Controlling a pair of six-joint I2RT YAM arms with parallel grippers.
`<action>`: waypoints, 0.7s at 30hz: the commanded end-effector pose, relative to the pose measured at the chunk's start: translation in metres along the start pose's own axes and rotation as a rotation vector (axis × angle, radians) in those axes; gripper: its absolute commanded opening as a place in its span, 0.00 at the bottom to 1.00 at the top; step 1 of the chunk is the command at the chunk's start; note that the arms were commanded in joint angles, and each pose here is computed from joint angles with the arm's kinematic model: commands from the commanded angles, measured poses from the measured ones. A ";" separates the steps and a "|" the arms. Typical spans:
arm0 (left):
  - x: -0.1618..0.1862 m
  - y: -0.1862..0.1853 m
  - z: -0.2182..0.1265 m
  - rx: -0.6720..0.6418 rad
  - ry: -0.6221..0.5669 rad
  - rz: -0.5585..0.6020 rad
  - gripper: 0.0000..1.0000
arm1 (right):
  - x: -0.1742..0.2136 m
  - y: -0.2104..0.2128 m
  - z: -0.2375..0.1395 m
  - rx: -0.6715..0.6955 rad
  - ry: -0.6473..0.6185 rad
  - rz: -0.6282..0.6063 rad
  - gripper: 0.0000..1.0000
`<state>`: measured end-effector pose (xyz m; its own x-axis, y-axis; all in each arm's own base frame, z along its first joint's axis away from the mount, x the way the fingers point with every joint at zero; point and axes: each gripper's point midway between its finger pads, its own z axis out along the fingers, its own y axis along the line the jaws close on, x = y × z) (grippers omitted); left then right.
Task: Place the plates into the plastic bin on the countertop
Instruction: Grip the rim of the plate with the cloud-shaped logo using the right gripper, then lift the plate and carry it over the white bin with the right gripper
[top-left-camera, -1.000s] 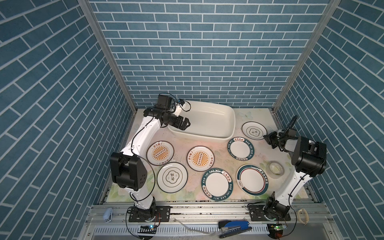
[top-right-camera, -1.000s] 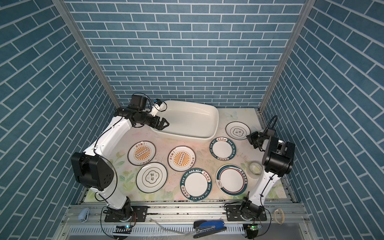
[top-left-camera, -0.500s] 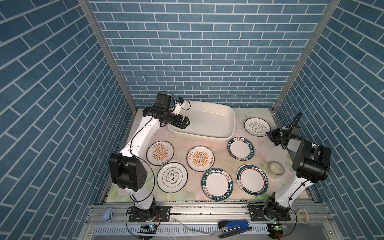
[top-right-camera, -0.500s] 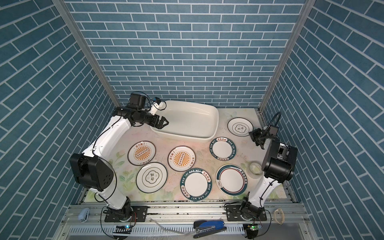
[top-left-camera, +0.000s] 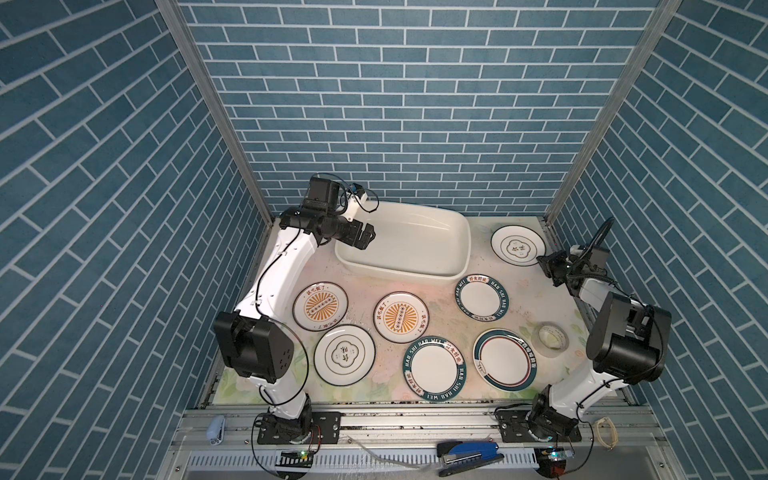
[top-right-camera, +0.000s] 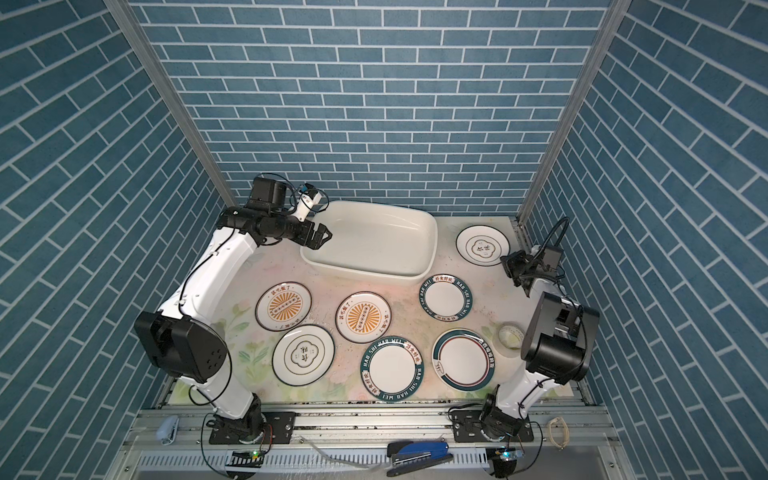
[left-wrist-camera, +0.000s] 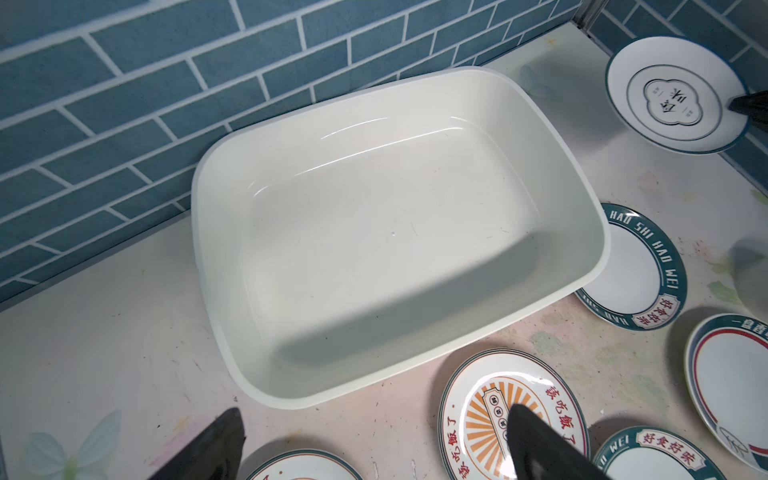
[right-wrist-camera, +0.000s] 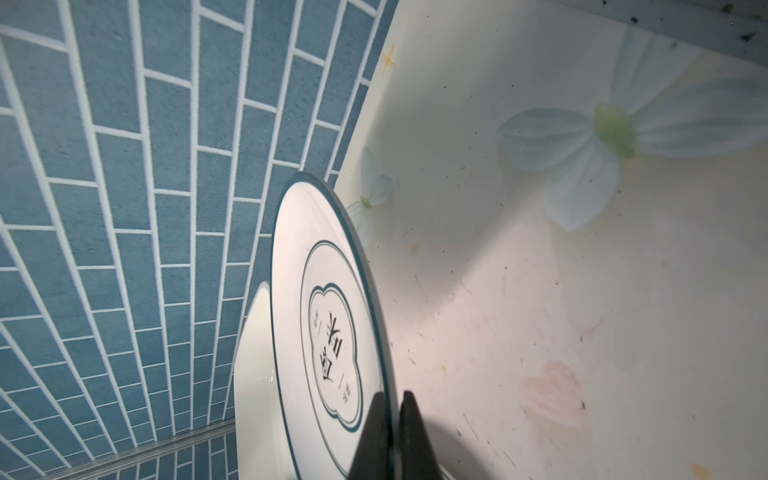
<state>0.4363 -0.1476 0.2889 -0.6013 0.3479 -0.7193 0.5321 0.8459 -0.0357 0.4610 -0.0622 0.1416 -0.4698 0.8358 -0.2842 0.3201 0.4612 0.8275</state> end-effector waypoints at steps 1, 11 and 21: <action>0.001 0.002 -0.012 -0.040 0.014 0.011 1.00 | 0.001 0.032 -0.014 -0.070 -0.011 -0.016 0.00; 0.032 0.010 -0.013 -0.094 0.132 0.054 1.00 | 0.007 0.074 -0.037 -0.117 0.002 -0.077 0.00; 0.037 0.025 -0.024 -0.141 0.100 -0.048 1.00 | 0.036 0.130 -0.038 -0.144 0.098 -0.211 0.00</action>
<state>0.4186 -0.1108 0.2716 -0.6792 0.3677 -0.6352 0.4462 0.8940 0.0405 0.4568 -0.0050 0.2263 -0.5591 0.7505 -0.3525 0.1889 0.5293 0.8272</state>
